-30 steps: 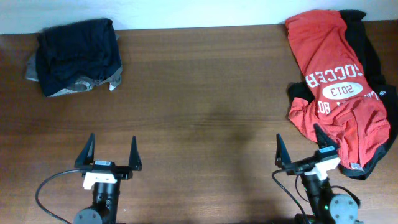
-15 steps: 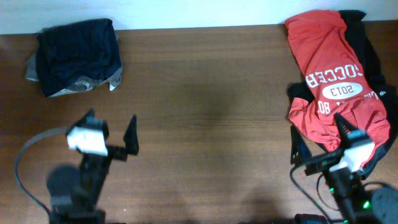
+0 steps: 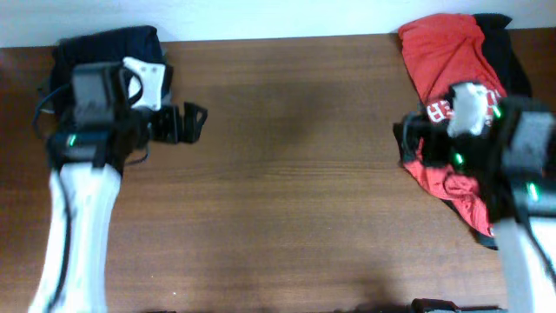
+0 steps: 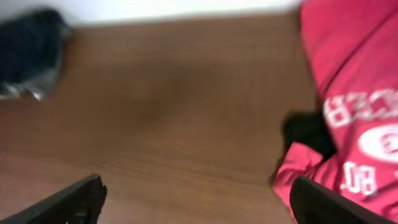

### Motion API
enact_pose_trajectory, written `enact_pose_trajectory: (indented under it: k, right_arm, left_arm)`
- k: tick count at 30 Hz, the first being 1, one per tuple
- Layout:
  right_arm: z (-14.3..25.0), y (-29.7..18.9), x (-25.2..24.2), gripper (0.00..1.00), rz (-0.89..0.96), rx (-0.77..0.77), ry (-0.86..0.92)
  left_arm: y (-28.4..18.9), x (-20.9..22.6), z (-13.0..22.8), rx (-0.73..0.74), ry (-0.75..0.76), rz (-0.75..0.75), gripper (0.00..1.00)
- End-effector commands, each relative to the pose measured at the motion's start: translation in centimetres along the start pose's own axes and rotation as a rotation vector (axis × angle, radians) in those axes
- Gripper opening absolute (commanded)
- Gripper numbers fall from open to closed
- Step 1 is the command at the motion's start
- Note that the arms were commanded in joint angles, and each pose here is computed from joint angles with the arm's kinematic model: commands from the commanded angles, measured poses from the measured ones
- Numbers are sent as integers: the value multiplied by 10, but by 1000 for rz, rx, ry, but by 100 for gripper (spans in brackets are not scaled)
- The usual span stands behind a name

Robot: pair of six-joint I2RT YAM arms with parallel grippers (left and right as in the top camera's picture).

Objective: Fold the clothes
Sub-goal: 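Reach the right gripper to the red t-shirt and grasp it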

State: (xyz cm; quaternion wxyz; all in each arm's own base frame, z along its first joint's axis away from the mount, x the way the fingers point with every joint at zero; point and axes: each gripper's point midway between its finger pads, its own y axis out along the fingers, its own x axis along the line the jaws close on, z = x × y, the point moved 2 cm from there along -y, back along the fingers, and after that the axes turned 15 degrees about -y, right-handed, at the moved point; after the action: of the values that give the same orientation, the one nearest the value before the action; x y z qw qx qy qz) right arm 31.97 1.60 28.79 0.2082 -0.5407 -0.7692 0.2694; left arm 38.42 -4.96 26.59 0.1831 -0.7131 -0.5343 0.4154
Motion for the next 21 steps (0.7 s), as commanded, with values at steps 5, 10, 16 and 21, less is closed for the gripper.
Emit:
enact_pose_trajectory:
  k: [5, 10, 16, 21]
  right_arm:
    - [40, 86, -19, 99, -83, 252, 93]
    - [69, 120, -22, 91, -125, 367, 141]
    - [66, 120, -43, 86, -18, 368, 199]
    - [75, 104, -93, 86, 210, 382, 397]
  left_arm:
    - [107, 46, 43, 284, -89, -23, 99]
    - [150, 67, 79, 427, -150, -30, 99]
    - [156, 56, 71, 414, -113, -15, 99]
    - [150, 11, 38, 357, 39, -42, 99]
